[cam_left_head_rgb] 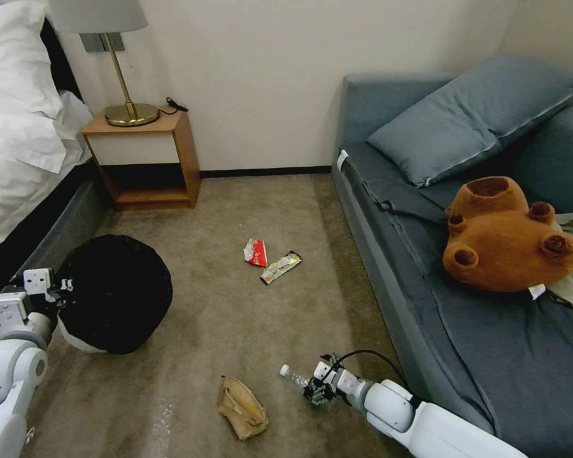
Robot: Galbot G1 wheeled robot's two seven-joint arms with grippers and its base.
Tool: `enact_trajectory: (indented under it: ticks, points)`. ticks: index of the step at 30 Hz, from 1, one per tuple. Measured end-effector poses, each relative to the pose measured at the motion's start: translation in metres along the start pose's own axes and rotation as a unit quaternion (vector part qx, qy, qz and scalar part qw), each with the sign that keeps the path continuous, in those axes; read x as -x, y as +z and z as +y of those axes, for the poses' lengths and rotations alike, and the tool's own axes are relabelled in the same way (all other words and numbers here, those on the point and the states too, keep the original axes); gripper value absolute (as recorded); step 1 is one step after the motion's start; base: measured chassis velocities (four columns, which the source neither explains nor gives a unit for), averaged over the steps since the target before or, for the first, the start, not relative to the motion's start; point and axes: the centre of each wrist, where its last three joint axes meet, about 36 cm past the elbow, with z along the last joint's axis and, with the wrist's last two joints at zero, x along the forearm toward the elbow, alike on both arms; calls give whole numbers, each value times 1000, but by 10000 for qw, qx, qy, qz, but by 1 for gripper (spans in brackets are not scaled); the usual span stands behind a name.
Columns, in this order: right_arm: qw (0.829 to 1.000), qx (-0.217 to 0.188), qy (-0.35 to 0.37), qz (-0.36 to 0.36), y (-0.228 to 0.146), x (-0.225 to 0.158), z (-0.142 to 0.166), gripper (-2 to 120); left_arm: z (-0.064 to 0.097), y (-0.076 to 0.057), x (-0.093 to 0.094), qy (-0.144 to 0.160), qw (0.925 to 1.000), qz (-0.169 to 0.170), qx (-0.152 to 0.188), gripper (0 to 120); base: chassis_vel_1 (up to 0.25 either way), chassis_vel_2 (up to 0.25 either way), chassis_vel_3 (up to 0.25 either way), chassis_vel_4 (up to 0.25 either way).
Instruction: Pick up the trash bin, then pick up the garbage on the floor and place it into the trash bin.
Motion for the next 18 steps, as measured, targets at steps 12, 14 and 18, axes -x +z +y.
enact_trajectory:
  ticks: [12,14,18]
  points:
    - [9999,75,-39,84,18,22,6,95,-2,2,-3,43,10000,-16,21,5,0,0,0,0]
    - [9999,145,-19,68,21,31,5,82,-1,3,-2,52,10000,-14,27,5,0,0,0,0]
    - [9998,179,-43,29,23,40,6,69,2,5,-2,71,10000,-15,45,5,0,0,0,0]
